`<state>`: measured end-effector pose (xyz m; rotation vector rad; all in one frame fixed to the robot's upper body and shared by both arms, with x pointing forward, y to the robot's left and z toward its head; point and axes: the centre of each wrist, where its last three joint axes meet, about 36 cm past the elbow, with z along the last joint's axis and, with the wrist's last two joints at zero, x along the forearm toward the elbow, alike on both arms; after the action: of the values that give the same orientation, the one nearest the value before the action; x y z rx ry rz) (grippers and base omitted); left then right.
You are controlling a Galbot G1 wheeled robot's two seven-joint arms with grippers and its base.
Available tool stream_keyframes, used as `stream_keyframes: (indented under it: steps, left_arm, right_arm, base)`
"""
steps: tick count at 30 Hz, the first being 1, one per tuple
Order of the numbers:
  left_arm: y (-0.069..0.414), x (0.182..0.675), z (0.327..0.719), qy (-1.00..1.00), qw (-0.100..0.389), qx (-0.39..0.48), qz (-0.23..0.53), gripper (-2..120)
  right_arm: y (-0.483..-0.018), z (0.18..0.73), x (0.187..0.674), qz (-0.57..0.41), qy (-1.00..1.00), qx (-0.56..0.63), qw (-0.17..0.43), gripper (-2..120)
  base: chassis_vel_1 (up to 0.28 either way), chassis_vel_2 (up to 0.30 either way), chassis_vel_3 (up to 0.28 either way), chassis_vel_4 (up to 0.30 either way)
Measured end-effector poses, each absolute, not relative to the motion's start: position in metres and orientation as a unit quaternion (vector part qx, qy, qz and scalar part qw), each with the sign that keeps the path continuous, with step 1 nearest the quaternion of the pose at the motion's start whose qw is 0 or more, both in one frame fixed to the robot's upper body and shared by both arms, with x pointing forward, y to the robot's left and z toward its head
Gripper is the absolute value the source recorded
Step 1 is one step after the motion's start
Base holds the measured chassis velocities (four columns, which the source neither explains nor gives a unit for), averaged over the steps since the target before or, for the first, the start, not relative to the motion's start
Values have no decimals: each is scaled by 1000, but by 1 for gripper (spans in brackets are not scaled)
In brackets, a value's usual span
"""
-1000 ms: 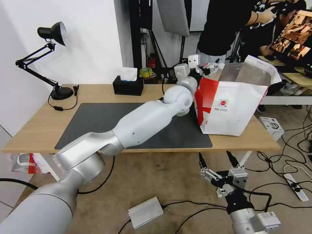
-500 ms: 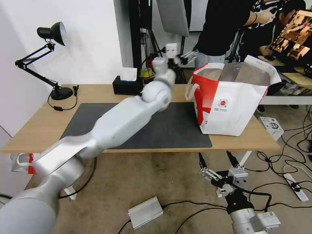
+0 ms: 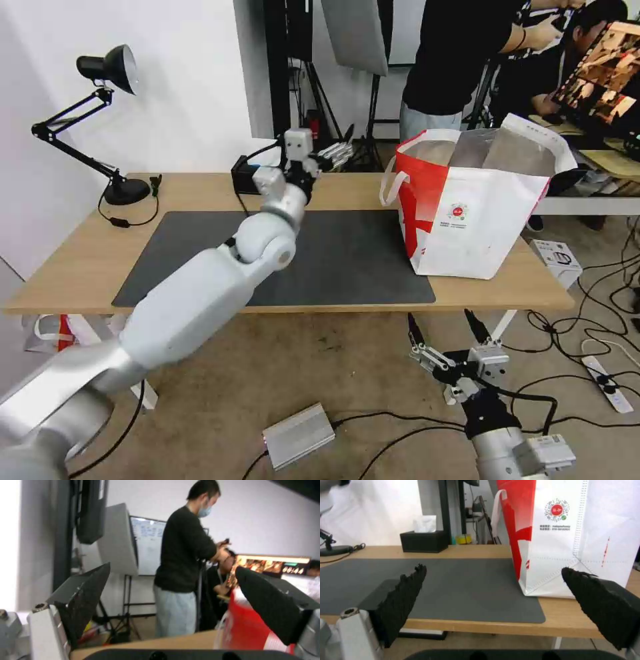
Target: Pick up the trash from the table and place it into the takeout bag.
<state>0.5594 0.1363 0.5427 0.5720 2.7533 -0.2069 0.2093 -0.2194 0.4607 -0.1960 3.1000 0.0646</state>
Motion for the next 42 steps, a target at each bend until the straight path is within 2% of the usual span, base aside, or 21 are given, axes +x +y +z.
stream_keyframes:
  steps: [6, 9, 20, 35, 42]
  left_arm:
    - [159, 536, 520, 969, 153, 181, -74, 100]
    - [179, 508, 510, 971, 150, 170, -77, 100]
    - [229, 434, 502, 976, 156, 133, -72, 100]
    - [244, 366, 498, 974, 186, 111, -62, 100]
    - [242, 337, 484, 975, 195, 89, -66, 100]
  right_arm:
    - [-219, 461, 209, 21, 998, -63, 18, 100]
    - [-219, 461, 209, 21, 998, -63, 17, 100]
    - [-219, 461, 209, 21, 998, -63, 17, 100]
    - [-219, 461, 209, 21, 998, -63, 17, 100]
    - [-219, 461, 209, 21, 998, -63, 17, 100]
  base:
    - [0, 0, 0, 0]
    - [0, 0, 0, 0]
    - [0, 0, 0, 0]
    - [0, 0, 0, 0]
    - [0, 0, 0, 0]
